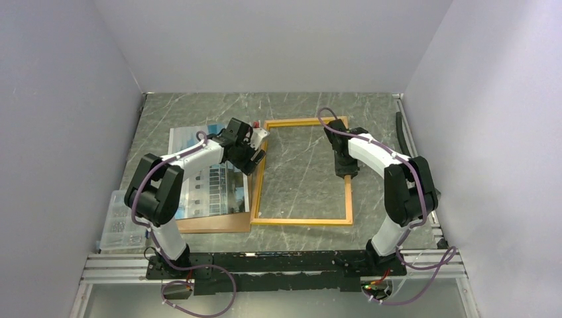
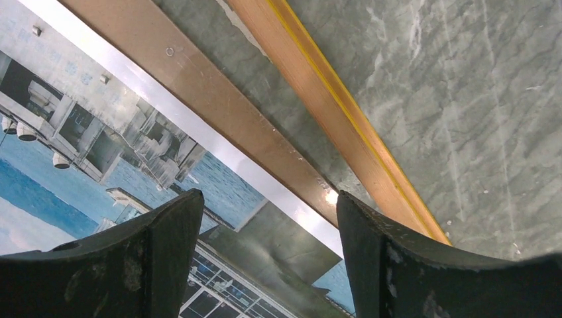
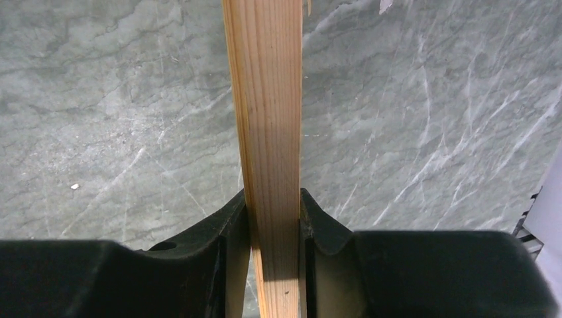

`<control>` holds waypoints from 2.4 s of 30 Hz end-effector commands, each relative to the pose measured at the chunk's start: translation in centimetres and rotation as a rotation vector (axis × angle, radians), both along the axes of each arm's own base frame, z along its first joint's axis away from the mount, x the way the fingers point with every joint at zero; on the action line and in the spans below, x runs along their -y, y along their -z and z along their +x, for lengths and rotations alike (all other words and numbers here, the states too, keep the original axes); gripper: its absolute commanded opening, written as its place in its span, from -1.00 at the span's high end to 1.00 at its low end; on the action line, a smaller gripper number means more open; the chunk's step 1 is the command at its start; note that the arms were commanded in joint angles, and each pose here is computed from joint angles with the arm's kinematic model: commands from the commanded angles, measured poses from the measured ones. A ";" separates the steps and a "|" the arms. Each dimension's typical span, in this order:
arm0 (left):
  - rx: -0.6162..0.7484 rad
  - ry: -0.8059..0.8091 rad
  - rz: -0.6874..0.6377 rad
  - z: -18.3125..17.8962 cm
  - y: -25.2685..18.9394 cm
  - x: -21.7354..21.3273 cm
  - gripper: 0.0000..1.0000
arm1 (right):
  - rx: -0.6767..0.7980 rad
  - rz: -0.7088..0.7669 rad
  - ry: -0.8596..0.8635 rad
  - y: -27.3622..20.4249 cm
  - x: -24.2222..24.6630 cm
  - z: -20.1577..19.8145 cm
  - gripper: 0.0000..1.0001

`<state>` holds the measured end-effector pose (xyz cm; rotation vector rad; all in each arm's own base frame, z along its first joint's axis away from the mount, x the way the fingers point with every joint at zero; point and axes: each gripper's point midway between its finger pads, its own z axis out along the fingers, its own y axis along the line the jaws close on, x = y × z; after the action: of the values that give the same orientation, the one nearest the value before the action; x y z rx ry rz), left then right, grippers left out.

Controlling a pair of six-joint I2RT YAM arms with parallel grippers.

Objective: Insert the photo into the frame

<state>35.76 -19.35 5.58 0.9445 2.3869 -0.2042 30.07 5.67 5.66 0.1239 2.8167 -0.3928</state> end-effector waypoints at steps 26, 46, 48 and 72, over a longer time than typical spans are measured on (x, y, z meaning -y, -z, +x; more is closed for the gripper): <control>-0.030 -0.075 -0.083 0.0 -5.4 -4.0 -0.59 | 0.190 0.163 0.067 2.1 0.0 5.1 -0.01; -0.050 0.015 0.022 -1.0 0.1 -0.1 -0.60 | 0.180 0.016 -0.080 1.1 1.3 10.7 0.60; -0.052 0.021 0.041 -1.0 1.0 0.1 -0.60 | 0.188 -0.010 -0.063 0.6 1.7 10.8 0.53; -0.001 0.064 0.040 -1.3 -2.6 1.6 -0.59 | 0.402 0.355 0.030 -4.7 -5.7 4.8 -0.59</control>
<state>32.39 -22.08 3.21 1.1404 2.4315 -0.1821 35.03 6.87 8.38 0.3147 2.5230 -0.0782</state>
